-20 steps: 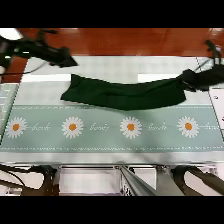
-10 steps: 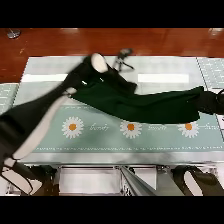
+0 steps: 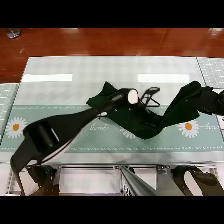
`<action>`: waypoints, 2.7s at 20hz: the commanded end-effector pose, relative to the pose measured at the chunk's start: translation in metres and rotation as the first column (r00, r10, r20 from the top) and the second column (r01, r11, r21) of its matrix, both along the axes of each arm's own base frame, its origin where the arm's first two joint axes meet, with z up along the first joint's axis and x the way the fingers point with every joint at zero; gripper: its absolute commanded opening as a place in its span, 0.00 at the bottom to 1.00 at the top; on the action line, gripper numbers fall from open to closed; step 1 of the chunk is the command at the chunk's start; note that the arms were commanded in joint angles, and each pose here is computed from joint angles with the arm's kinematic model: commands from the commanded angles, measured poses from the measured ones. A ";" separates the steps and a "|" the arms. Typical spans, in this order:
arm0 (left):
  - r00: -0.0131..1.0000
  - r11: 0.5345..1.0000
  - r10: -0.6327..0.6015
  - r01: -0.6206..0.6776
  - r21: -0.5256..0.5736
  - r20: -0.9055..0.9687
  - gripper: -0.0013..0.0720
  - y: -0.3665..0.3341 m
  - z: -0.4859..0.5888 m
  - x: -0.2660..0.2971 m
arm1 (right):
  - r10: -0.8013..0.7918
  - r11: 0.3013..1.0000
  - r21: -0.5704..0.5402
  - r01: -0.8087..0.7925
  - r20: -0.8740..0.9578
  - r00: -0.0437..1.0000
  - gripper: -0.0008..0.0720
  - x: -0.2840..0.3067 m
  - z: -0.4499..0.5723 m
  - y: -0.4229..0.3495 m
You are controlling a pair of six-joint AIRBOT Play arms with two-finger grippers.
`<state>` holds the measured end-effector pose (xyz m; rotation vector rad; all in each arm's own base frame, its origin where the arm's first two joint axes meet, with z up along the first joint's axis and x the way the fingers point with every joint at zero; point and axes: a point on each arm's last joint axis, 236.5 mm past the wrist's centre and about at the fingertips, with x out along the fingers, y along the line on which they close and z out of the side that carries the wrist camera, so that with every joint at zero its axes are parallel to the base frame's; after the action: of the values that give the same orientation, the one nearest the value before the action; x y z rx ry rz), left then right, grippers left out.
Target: Fold the shirts.
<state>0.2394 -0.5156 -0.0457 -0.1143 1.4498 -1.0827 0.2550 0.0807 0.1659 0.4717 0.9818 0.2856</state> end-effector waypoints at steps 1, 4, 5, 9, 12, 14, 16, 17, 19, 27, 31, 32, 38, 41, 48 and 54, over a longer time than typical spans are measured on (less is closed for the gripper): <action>0.997 0.996 0.074 -0.074 -0.042 -0.001 0.04 0.036 0.042 0.046 | 0.019 1.000 0.017 -0.019 0.003 1.000 0.06 0.000 0.002 0.005; 0.954 0.961 0.268 -0.254 -0.109 0.136 0.04 0.127 0.122 0.138 | 0.066 0.997 0.028 -0.066 -0.016 0.998 0.06 0.002 -0.004 0.018; 0.924 0.944 0.328 -0.312 -0.111 0.196 0.04 0.167 0.146 0.162 | 0.093 0.995 0.036 -0.093 -0.019 0.995 0.06 0.005 -0.006 0.027; 0.719 0.797 0.575 -0.600 -0.069 0.390 0.04 0.357 0.211 0.208 | 0.178 0.981 0.075 -0.179 0.011 0.984 0.06 0.037 -0.008 0.075; 0.526 0.615 0.741 -0.781 -0.109 0.418 0.04 0.464 0.226 0.188 | 0.270 0.958 0.089 -0.272 0.032 0.962 0.06 0.072 -0.009 0.130; 0.446 0.537 0.788 -0.835 -0.119 0.425 0.04 0.494 0.215 0.157 | 0.337 0.937 0.094 -0.338 0.027 0.941 0.06 0.094 -0.021 0.176; 0.435 0.521 0.800 -0.845 -0.120 0.413 0.04 0.490 0.195 0.122 | 0.396 0.914 0.095 -0.395 0.008 0.918 0.06 0.114 -0.044 0.224; 0.444 0.526 0.805 -0.841 -0.128 0.395 0.04 0.481 0.184 0.108 | 0.415 0.906 0.094 -0.413 -0.002 0.910 0.06 0.127 -0.059 0.247; 0.475 0.548 0.808 -0.823 -0.149 0.348 0.04 0.457 0.161 0.084 | 0.410 0.909 0.103 -0.405 -0.038 0.911 0.25 0.154 -0.094 0.276; 0.527 0.584 0.789 -0.803 -0.119 0.317 0.04 0.439 0.130 0.066 | 0.227 0.924 -0.247 -0.291 -0.258 0.939 0.87 0.163 -0.076 0.078; 0.529 0.587 0.786 -0.800 -0.120 0.320 0.04 0.439 0.130 0.066 | -0.145 0.969 -0.230 0.090 -0.238 0.960 0.87 0.073 -0.141 0.002; 0.529 0.587 0.786 -0.800 -0.120 0.320 0.04 0.439 0.130 0.066 | -0.210 0.975 -0.125 0.185 -0.236 0.949 0.87 0.055 -0.167 0.012; 0.529 0.587 0.787 -0.800 -0.123 0.316 0.04 0.438 0.131 0.066 | -0.179 0.914 0.257 0.313 -0.437 0.881 0.86 0.017 -0.246 0.091; 0.530 0.587 0.788 -0.800 -0.124 0.314 0.04 0.437 0.131 0.066 | -0.098 0.930 0.253 0.266 -0.526 0.845 0.86 0.015 -0.268 0.108; 0.521 0.582 0.791 -0.803 -0.131 0.320 0.04 0.438 0.132 0.068 | 0.212 0.926 0.360 -0.113 -0.248 0.945 0.06 0.111 -0.167 0.159; 0.519 0.580 0.792 -0.804 -0.133 0.322 0.04 0.439 0.133 0.069 | 0.140 0.981 0.131 -0.143 0.035 0.990 0.06 0.195 -0.007 0.110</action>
<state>0.3079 -0.0769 0.0865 -0.5007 0.8942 -0.2646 0.4289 0.2227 0.0973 0.6336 1.0550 0.5551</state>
